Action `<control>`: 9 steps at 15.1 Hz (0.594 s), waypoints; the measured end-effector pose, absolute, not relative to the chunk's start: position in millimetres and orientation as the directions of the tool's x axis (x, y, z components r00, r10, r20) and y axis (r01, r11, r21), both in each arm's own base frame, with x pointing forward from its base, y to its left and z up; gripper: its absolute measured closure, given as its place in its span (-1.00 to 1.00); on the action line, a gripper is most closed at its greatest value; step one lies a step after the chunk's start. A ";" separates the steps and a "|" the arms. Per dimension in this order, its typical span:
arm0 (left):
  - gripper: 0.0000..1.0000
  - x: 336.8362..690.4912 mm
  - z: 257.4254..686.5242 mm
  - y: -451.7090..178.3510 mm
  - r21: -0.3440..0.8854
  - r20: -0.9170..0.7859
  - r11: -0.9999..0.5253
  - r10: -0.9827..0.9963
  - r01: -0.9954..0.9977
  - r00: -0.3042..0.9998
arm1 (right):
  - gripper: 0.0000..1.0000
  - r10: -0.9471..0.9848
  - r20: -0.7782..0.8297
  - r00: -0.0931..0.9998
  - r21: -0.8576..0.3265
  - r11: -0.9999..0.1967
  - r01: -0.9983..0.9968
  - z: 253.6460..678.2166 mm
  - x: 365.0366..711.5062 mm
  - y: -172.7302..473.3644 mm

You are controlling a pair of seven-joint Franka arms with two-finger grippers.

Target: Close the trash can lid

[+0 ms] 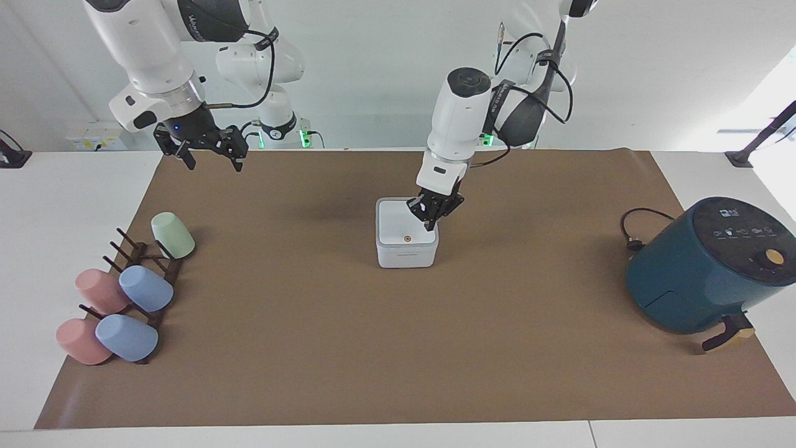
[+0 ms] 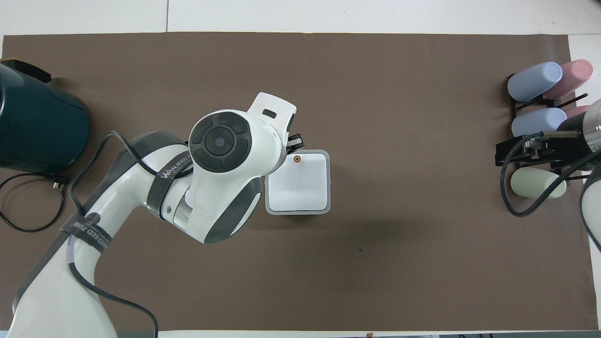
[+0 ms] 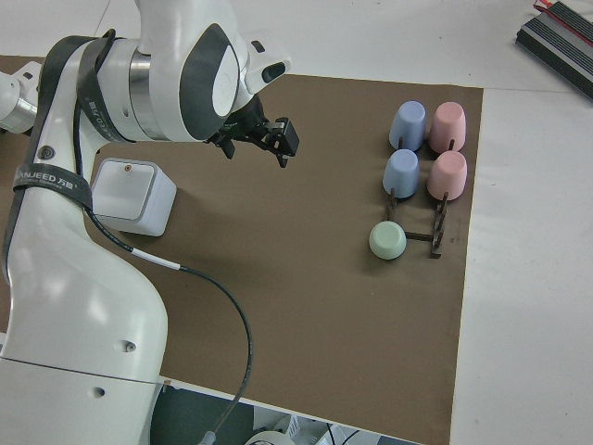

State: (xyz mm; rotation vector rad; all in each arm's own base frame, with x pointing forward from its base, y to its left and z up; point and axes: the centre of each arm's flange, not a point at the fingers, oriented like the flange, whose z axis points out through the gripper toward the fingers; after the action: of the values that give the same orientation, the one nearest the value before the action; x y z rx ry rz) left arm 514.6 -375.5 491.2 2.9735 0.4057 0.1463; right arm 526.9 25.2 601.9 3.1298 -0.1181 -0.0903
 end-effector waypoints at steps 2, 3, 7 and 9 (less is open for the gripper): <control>0.81 521.8 511.6 -343.5 0.117 0.068 -0.965 0.244 0.236 0.967 | -1.00 -0.076 -0.057 0.995 0.010 -0.997 -0.075 601.9 526.9 25.2; 0.61 527.8 523.0 -317.4 0.098 0.062 -0.973 0.218 0.211 0.974 | -1.00 -0.076 -0.057 0.995 0.010 -0.997 -0.075 601.9 526.9 25.2; -0.21 551.5 567.9 -172.5 0.040 0.035 -0.996 0.087 0.085 0.996 | -1.00 -0.076 -0.057 0.995 0.010 -0.997 -0.075 601.9 526.9 25.2; -0.68 551.8 583.5 -114.0 0.029 0.023 -0.999 0.026 0.025 0.999 | -1.00 -0.076 -0.057 0.995 0.010 -0.997 -0.075 601.9 526.9 25.2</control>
State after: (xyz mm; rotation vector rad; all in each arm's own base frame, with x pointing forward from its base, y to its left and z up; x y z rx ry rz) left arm 551.8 -114.0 583.5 3.1121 0.0401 0.0365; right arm 526.9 25.2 601.9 3.1298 -0.1181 -0.0903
